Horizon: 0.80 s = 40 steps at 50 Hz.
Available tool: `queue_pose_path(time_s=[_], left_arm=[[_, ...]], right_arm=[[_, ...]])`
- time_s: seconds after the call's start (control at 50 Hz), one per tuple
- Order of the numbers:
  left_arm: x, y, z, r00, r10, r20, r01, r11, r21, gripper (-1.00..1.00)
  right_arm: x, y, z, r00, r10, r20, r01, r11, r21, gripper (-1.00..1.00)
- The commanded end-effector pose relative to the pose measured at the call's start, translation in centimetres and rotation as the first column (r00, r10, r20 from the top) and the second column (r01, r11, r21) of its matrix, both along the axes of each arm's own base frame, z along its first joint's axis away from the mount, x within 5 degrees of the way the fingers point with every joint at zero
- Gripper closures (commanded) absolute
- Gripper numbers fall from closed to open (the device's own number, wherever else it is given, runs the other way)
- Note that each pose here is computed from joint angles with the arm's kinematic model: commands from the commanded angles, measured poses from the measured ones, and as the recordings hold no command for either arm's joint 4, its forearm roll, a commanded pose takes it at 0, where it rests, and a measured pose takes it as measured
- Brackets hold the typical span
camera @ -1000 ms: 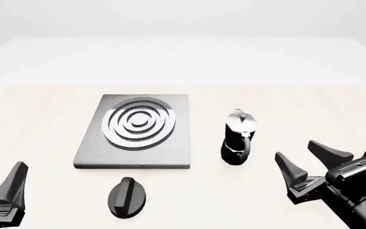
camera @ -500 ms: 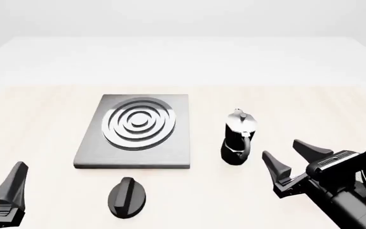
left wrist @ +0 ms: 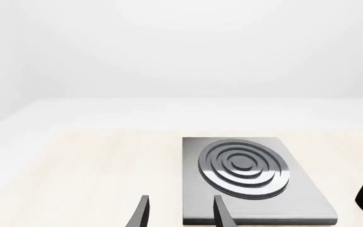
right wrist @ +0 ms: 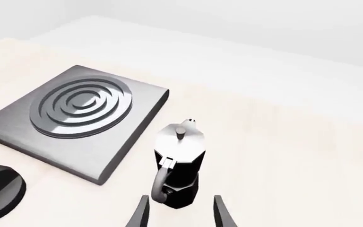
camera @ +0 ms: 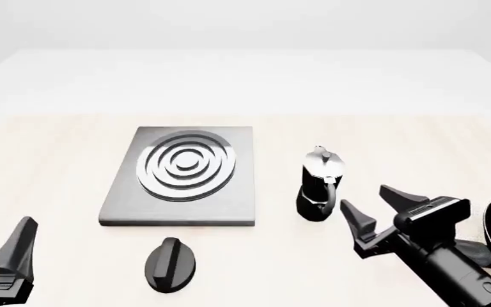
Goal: Put the moka pot on the stove.
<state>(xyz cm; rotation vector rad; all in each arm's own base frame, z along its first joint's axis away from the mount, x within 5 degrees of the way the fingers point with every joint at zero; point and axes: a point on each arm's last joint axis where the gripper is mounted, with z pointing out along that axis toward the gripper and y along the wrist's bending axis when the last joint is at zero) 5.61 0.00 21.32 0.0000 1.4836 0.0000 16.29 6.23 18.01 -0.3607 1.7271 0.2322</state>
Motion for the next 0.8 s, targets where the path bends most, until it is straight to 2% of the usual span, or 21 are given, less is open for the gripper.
queue_pose_path(time_s=[0.02,0.36,0.8], left_arm=[[0.0,0.0,0.0,1.000,0.000,0.000,0.000,1.000,0.000,-1.00],[0.0,0.0,0.0,1.000,0.000,0.000,0.000,1.000,0.000,-1.00],[0.0,0.0,0.0,1.000,0.000,0.000,0.000,1.000,0.000,-1.00]], right_arm=[[0.6,0.2,-0.4,1.000,0.001,-0.005,-0.001,1.000,-0.001,-1.00],[1.2,1.4,-1.8,0.998,0.044,-0.032,-0.044,0.999,0.003,-1.00],[1.9,2.0,-2.2,0.998,0.057,-0.035,-0.057,0.998,0.009,-1.00]])
